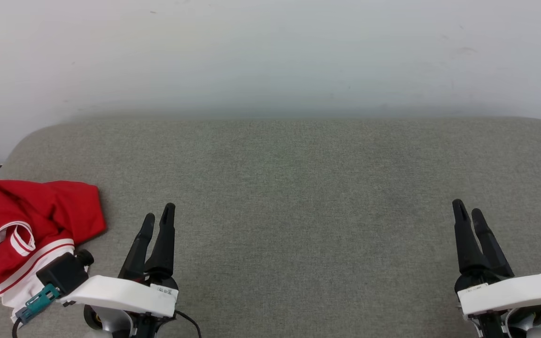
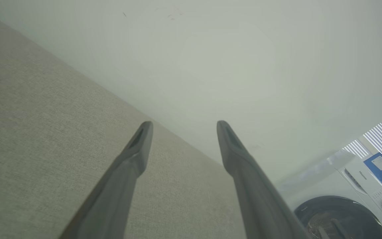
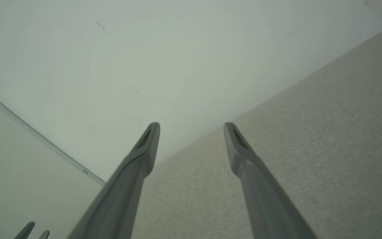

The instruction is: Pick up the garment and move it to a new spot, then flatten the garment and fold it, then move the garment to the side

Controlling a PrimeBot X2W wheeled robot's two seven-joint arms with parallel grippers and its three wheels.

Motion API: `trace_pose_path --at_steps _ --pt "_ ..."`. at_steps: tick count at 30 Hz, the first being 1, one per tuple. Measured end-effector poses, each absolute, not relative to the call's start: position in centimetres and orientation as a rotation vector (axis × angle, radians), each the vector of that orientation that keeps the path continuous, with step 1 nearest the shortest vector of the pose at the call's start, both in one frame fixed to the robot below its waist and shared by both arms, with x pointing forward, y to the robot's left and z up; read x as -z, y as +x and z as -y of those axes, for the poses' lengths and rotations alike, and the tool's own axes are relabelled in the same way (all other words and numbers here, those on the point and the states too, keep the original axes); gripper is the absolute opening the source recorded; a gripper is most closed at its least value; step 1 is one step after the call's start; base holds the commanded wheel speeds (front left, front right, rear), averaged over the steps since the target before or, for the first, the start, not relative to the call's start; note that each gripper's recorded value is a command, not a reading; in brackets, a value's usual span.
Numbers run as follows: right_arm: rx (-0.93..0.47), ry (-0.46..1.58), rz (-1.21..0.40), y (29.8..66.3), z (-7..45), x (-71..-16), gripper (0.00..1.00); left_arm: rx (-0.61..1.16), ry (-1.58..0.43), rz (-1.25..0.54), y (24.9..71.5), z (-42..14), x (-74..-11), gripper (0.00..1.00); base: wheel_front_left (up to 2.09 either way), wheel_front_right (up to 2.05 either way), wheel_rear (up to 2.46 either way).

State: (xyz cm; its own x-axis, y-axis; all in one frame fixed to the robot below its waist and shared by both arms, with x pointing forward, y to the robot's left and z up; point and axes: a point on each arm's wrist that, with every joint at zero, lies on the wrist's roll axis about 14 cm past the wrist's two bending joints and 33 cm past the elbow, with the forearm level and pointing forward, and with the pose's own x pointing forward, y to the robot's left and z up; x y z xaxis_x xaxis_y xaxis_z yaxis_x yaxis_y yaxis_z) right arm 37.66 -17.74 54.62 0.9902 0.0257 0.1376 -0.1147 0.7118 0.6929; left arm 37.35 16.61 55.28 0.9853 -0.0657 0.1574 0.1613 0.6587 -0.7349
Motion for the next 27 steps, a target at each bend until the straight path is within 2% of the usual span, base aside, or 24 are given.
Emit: trace_pose_path --at_steps 12,27 --pt "-0.120 0.474 0.102 37.24 17.09 -54.94 1.00 0.142 -0.556 0.143 37.13 -16.78 -55.52 1.00 0.00 0.00 0.00" --pt "-0.126 0.247 0.094 37.02 16.80 -55.23 1.00 0.131 -0.359 0.174 36.92 -17.02 -55.65 1.00 0.00 0.00 0.00"
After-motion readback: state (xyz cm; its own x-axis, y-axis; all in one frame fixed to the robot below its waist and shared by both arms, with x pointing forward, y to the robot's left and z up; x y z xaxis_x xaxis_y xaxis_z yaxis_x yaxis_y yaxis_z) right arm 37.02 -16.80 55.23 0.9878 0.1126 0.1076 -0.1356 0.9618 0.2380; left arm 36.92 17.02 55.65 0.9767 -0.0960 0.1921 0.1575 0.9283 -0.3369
